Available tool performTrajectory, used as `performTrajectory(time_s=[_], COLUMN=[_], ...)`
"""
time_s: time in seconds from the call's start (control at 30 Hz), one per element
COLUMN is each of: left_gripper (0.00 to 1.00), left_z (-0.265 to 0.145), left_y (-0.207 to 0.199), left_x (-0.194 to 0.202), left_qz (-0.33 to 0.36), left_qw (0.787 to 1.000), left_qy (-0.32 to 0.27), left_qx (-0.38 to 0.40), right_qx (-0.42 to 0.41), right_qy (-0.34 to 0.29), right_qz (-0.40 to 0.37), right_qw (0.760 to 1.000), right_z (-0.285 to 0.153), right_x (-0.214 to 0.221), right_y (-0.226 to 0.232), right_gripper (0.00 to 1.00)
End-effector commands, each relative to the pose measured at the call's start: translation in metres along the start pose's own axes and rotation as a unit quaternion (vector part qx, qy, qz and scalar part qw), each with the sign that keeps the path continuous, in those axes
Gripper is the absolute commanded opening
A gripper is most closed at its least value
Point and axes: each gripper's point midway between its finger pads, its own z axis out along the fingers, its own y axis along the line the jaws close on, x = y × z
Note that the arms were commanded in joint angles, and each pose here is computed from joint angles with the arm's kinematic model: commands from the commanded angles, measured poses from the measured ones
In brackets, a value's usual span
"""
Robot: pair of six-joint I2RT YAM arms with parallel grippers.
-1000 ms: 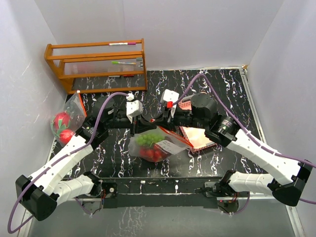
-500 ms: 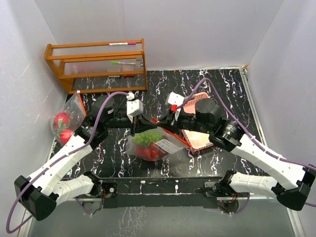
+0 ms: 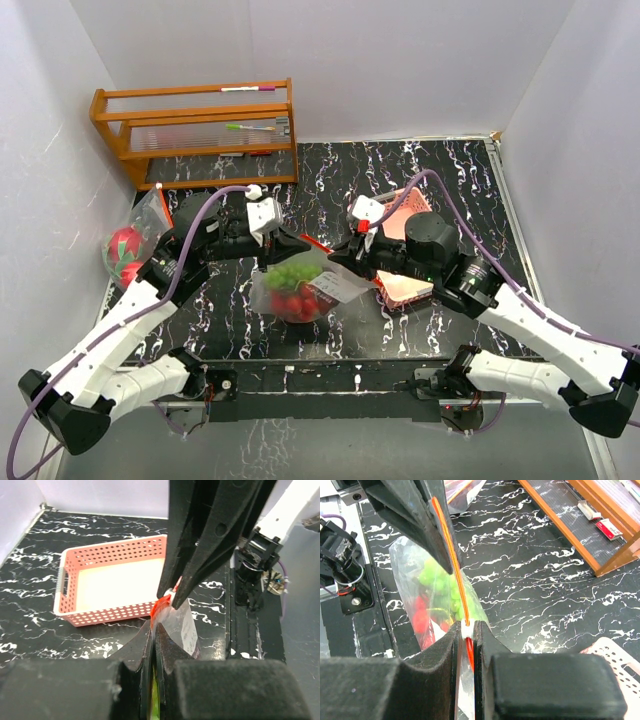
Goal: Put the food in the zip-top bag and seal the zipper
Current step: Zip the zipper food storage bag at the center of the board.
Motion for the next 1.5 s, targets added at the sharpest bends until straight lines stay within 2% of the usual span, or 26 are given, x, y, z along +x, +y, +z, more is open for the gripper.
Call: performTrajectory(time_s=[0.0, 0.33, 0.63, 0.9, 1.47], left_gripper=[0.0, 0.0, 0.0, 0.0, 0.0], left_z=[-0.021, -0.048, -0.051, -0.064, -0.061], left_y=[0.022, 0.068, 0.076, 0.096, 0.115], left_x=[-0.056, -0.08, -0.091, -0.101, -0.092], left_qz=[0.068, 0.083, 0.082, 0.084, 0.055], left_qw=[0.993, 0.963, 0.958, 0.939, 0.929], left_qy=[-0.052, -0.077, -0.083, -0.088, -0.078], left_qx=[-0.086, -0.243, -0.262, -0.322, -0.356], right_qx=[0.029, 0.054, 0.069, 0.072, 0.068], right_qy=[0.015, 0.011, 0.001, 0.002, 0.024], right_qz=[0.017, 0.051, 0.067, 0.093, 0.113], right_qw=[0.999, 0.997, 0.995, 0.993, 0.991], right_z=[-0.006, -0.02, -0.034, -0.04, -0.037], right_x=[0.015, 0.035, 0.042, 0.056, 0.07], right_y=[-0.008, -0.008, -0.007, -0.002, 0.002], right_gripper=[0.09, 0.09, 0.09, 0.09, 0.09])
